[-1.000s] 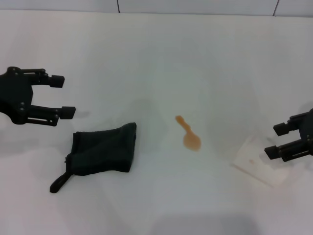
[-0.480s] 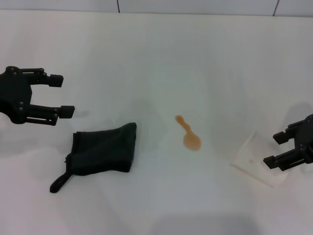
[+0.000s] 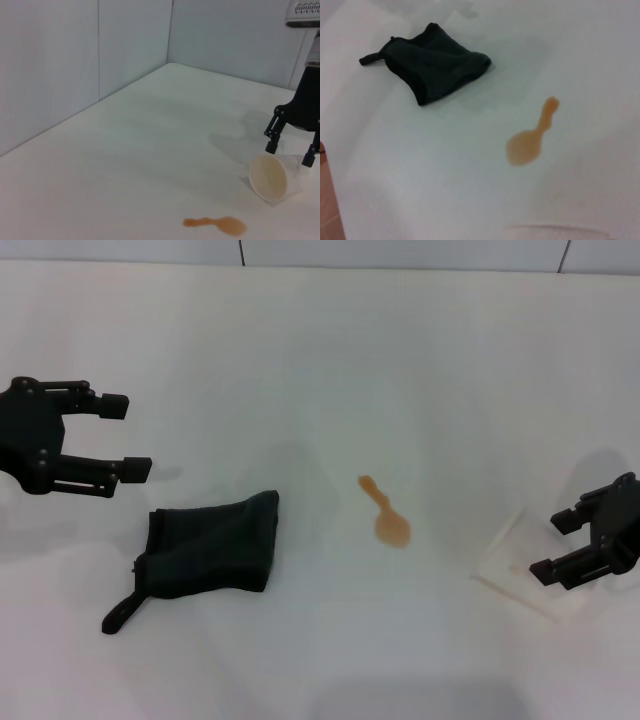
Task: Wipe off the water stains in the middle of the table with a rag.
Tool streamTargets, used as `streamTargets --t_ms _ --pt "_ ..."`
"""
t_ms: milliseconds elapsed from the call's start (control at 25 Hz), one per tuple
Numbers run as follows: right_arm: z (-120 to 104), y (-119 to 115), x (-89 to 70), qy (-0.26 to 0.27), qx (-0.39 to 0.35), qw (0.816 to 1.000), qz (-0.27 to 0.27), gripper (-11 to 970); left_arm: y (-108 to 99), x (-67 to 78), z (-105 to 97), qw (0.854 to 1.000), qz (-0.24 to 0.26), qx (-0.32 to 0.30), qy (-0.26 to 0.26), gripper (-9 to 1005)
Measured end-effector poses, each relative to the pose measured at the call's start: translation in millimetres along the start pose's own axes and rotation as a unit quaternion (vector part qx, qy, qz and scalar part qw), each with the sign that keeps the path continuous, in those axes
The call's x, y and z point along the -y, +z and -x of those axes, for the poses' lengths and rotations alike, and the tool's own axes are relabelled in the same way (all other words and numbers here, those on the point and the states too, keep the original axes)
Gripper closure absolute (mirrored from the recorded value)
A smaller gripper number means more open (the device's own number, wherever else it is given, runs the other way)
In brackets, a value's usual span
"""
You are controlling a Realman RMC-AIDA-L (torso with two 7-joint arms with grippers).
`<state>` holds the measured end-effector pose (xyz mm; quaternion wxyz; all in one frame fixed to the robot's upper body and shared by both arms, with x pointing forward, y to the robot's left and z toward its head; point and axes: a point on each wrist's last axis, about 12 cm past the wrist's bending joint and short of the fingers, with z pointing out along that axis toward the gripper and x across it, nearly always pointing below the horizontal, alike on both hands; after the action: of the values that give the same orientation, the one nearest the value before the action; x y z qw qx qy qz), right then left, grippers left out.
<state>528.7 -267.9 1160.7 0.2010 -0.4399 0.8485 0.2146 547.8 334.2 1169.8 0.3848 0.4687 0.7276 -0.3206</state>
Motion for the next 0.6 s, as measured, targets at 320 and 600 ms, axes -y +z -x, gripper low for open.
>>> streamTargets --t_ms 320,600 --pt "3.9 10.4 -5.1 -0.008 -0.004 1.0 0.002 203 -0.4 0.1 -0.8 1.0 0.0 0.0 0.002 137" --pt "3.6 13.3 -4.3 -0.006 -0.003 1.0 0.0 203 -0.6 0.1 -0.8 1.0 0.0 -0.001 0.003 137"
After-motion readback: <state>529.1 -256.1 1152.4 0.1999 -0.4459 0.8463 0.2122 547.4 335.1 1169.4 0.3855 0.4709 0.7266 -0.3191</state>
